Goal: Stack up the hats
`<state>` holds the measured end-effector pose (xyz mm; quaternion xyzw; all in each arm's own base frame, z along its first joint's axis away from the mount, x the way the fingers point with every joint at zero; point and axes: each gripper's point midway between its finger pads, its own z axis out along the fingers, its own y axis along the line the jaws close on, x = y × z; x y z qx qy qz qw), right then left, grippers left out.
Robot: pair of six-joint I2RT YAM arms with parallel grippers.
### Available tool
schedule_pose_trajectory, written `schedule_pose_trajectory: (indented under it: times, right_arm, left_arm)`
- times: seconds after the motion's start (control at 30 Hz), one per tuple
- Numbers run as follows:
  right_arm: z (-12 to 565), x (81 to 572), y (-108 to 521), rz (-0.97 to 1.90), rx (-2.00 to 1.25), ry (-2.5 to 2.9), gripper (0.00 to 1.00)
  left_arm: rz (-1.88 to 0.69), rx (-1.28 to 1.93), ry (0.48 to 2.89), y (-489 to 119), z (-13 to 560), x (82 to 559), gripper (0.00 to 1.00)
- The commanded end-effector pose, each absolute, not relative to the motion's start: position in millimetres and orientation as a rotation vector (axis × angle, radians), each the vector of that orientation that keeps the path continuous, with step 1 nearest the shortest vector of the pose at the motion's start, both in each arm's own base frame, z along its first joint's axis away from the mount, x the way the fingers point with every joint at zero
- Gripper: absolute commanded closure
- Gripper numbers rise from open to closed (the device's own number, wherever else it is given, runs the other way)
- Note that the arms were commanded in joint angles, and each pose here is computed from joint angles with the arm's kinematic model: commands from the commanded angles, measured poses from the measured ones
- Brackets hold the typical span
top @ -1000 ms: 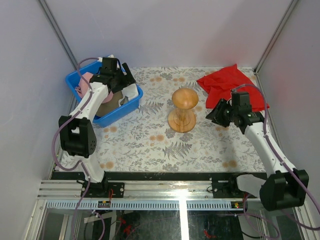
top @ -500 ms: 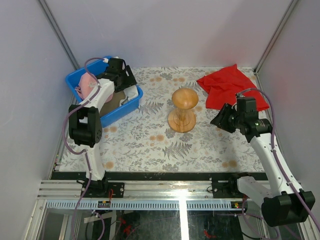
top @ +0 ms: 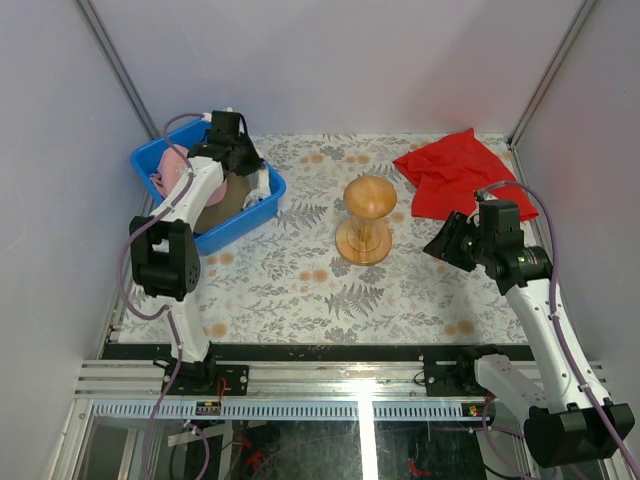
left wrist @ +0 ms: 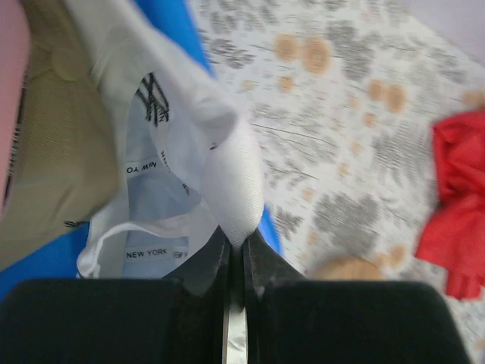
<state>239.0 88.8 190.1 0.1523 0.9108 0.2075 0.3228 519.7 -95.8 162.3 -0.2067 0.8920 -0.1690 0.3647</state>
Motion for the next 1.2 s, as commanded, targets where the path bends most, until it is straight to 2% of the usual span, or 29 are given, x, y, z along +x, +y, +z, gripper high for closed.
schedule_pose_trajectory:
  times: [0.0,0.23,0.37,0.47,0.6,0.83,1.0,1.17]
  right_arm:
    - [235,242,105,0.652,0.192,2.259,0.44]
    - [308,258,131,0.794,-0.069,2.024,0.38]
    - [349,267,154,0.909,-0.241,1.886,0.31]
    - [385,270,181,1.101,-0.389,1.761,0.30]
    - [417,262,207,1.359,-0.596,1.604,0.29]
    - [418,257,220,1.634,-0.813,1.531,0.24]
    - [401,268,219,1.756,-0.806,1.524,0.19]
    - [387,290,212,1.873,-0.668,1.504,0.16]
  left_arm:
    - [-0.793,-0.295,2.099,-139,286,488,1.00]
    - [-1.099,0.027,1.965,-175,369,402,1.00]
    - [-1.360,0.230,1.866,-198,406,351,1.00]
    - [-1.585,0.286,1.775,-210,428,317,1.00]
    - [-1.746,0.368,1.693,-220,449,281,1.00]
    - [-1.894,0.476,1.638,-242,474,226,1.00]
    - [-1.958,0.514,1.619,-249,489,198,1.00]
    - [-2.031,0.527,1.535,-252,515,177,1.00]
